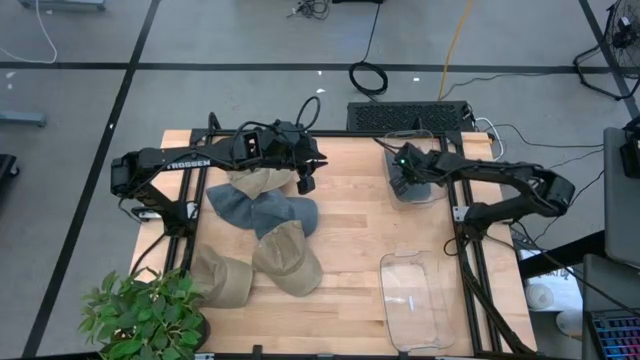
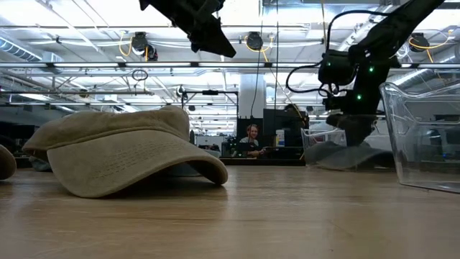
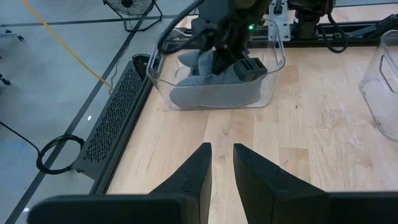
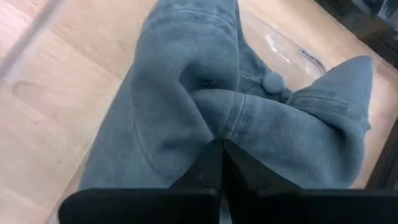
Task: Pick & Place hat
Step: Adjust the blue cap into the top transparent bin, then put the right blue cap into the top transparent bin
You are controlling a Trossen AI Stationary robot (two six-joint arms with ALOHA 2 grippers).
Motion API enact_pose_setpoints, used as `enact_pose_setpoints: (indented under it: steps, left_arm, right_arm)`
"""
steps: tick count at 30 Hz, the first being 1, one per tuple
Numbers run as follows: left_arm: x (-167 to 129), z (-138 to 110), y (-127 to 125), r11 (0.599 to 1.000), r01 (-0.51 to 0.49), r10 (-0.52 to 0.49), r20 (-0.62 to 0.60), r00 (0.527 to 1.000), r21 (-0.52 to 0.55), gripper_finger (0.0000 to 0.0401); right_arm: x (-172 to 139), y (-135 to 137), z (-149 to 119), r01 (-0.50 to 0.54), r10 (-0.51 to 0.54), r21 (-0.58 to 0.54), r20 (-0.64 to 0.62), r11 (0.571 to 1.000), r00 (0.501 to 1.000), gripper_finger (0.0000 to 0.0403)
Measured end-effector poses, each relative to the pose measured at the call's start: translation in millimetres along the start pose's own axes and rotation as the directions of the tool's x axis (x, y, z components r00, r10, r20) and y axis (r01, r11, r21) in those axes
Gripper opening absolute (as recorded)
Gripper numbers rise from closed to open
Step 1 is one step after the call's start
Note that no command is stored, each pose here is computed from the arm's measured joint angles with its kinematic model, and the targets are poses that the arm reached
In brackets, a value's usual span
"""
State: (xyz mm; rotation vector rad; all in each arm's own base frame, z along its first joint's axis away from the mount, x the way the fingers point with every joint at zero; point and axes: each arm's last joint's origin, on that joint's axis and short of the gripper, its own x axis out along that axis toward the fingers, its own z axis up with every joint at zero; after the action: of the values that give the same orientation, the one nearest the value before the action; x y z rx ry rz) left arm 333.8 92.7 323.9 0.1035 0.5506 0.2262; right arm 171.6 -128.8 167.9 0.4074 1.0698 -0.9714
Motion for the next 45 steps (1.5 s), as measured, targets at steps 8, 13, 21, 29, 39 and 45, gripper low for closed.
enact_pose_setpoints:
  steps: [8, 13, 21, 29, 39, 45]
  left_arm:
    - [0.0, 0.0, 0.0, 1.0, 0.0, 0.0, 0.0, 1.0, 0.0, 0.0076]
    - [0.0, 0.8, 0.1, 1.0, -0.001, 0.001, 0.009, 1.0, -0.002, 0.0076]
    - [-49.0, 11.3, 4.3, 0.999, 0.018, -0.016, 0.071, 0.997, -0.034, 0.0076]
    - [-117.8, -15.4, -1.4, 0.998, 0.036, -0.026, 0.208, 0.978, -0.044, 0.0076]
    - [-185.3, -87.8, -14.3, 0.986, 0.052, 0.022, 0.426, 0.904, -0.161, 0.0076]
    - [-204.1, -115.8, -19.6, 0.978, 0.08, 0.023, 0.485, 0.874, -0.192, 0.0076]
  right_arm:
    - [-36.9, -5.3, 10.6, -0.066, 0.062, 0.013, 0.201, 0.998, 0.978, 0.0001]
    - [-69.2, -4.3, 10.5, -0.12, 0.139, -0.075, 0.369, 0.99, 0.919, 0.0]
    - [-123.1, 8.1, -9.5, -0.274, 0.349, -0.217, 0.543, 0.937, 0.764, 0.0]
    - [-137.8, 43.2, -38.3, -0.388, 0.592, -0.453, 0.531, 0.803, 0.606, 0.0]
    - [-130.3, 61.2, -87.1, -0.424, 0.782, -0.66, 0.48, 0.62, 0.397, 0.0]
    - [-139.4, 36.2, -101.3, -0.475, 0.818, -0.669, 0.512, 0.572, 0.264, 0.0]
